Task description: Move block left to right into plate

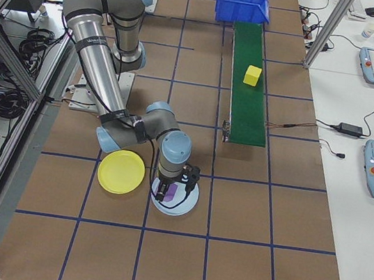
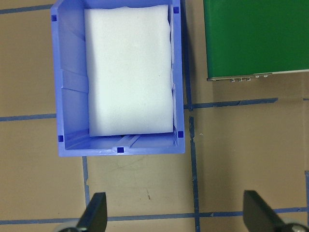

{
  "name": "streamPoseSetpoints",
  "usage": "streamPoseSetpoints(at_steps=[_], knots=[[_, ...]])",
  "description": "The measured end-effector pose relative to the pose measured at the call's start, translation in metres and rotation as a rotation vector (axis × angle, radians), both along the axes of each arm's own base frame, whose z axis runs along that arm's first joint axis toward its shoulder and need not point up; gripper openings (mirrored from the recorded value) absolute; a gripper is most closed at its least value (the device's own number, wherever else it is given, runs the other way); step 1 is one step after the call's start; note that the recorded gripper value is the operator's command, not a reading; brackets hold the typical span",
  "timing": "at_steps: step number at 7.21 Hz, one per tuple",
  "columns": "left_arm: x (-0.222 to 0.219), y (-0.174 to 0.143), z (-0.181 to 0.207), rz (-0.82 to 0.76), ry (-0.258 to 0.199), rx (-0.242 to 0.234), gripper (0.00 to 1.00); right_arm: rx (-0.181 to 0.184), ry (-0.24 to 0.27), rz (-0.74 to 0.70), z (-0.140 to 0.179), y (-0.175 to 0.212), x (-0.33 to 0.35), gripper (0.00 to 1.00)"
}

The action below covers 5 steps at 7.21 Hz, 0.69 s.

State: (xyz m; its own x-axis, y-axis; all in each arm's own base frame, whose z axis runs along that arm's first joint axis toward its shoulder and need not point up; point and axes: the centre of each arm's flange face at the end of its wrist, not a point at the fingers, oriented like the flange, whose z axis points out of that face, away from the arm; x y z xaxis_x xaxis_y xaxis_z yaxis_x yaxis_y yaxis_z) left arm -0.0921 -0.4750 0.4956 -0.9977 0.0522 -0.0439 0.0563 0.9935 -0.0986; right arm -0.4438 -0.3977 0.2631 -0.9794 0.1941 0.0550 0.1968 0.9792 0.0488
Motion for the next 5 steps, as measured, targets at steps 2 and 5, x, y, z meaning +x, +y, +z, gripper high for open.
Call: streamPoseSetpoints(at_steps=[2, 5], knots=[[0.0, -0.001, -0.003, 0.0, 0.0, 0.007, 1.0, -0.149, -0.056, -0.015, 0.017, -0.053, 0.035, 1.0], [0.0, -0.002, -0.002, -0.001, 0.0, -0.004, 1.0, -0.192, -0.182, -0.085, 0.027, -0.142, 0.147, 1.0]])
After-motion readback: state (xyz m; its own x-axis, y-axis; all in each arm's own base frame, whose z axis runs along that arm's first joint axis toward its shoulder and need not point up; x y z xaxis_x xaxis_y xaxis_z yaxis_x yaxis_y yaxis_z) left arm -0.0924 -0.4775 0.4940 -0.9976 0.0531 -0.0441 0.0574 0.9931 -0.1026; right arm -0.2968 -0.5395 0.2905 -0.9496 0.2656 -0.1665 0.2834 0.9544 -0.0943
